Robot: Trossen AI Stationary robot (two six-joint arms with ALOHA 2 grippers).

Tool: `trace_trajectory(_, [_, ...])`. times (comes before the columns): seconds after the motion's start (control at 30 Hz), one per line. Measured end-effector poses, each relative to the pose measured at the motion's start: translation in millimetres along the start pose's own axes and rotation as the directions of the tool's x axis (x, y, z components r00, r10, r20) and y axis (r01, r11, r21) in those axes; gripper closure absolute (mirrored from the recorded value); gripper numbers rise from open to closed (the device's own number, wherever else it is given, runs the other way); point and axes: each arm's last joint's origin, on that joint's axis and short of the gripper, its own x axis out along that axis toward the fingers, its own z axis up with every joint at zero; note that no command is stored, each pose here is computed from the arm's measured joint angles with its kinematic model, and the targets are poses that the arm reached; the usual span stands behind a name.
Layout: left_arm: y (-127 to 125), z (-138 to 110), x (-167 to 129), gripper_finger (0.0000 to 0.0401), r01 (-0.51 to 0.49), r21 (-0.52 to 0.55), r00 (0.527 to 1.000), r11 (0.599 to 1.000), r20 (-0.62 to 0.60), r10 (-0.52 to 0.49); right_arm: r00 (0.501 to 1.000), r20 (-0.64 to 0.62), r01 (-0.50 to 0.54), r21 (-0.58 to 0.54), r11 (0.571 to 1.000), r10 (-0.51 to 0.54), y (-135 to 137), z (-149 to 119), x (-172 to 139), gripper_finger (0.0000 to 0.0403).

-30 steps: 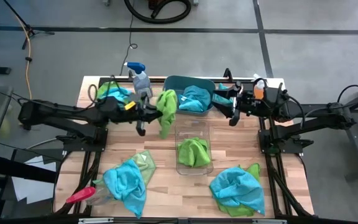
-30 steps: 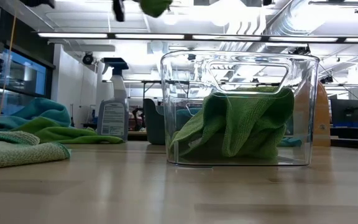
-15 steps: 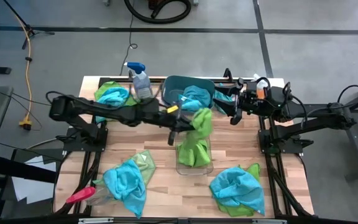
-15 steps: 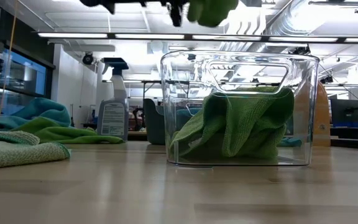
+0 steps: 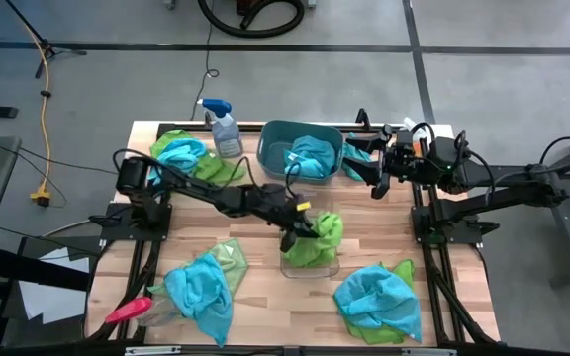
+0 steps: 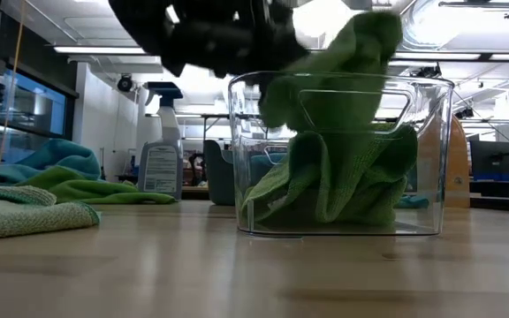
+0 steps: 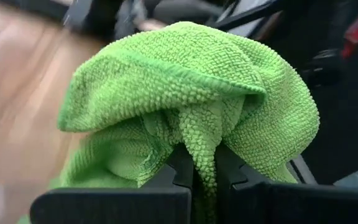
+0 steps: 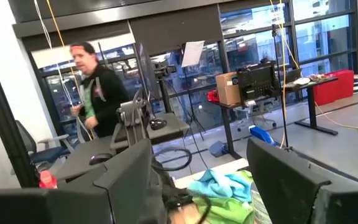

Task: Sort microfiber towel by color & place in baskets
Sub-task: Put the green microfiber towel into the transparent bin

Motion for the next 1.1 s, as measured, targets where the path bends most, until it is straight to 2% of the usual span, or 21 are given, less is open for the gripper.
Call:
trace_trajectory(0.17, [8, -18, 0, 0.0400, -0.155, -0.058, 0.979, 0.986, -0.142, 0.146, 1.000, -0.019, 0.003, -0.004, 1.000, -0.003, 0, -2, -1, 0.0142])
trace_trajectory(0.3, [9, -20, -4, 0.0400, -0.212, -0.067, 0.953, 0.975, -0.235, 0.191, 1.000, -0.028, 0.005, -0.006, 1.000, -0.005, -1, -2, -1, 0.0142])
trace_trajectory(0.4, [9, -16, -4, 0.0400, -0.269, -0.018, 0.923, 0.963, -0.291, 0.252, 1.000, -0.030, 0.006, -0.007, 1.000, -0.006, -1, -3, -1, 0.0142])
trace_trajectory(0.57, [12, -11, -2, 0.0388, -0.293, 0.053, 0.908, 0.955, -0.296, 0.295, 0.999, -0.031, 0.006, -0.007, 1.000, -0.006, -1, -3, -1, 0.0142])
trace_trajectory(0.7, [14, -10, -3, 0.0344, -0.298, 0.064, 0.906, 0.952, -0.295, 0.304, 0.999, -0.031, 0.006, -0.007, 1.000, -0.006, -1, -3, -1, 0.0142])
trace_trajectory(0.9, [11, -9, -5, 0.0248, -0.259, 0.033, 0.909, 0.965, -0.330, 0.255, 0.999, -0.031, 0.006, -0.007, 1.000, -0.006, -1, -3, -1, 0.0142])
trace_trajectory(1.03, [2, 8, -12, 0.0203, -0.257, 0.019, 0.899, 0.966, -0.362, 0.246, 0.999, -0.033, 0.006, -0.007, 1.000, -0.006, -1, -3, -1, 0.0142])
trace_trajectory(1.1, [-3, 21, -16, 0.0190, -0.244, 0.047, 0.901, 0.969, -0.359, 0.244, 0.999, -0.040, 0.007, -0.006, 1.000, -0.008, -1, -4, -1, 0.0142])
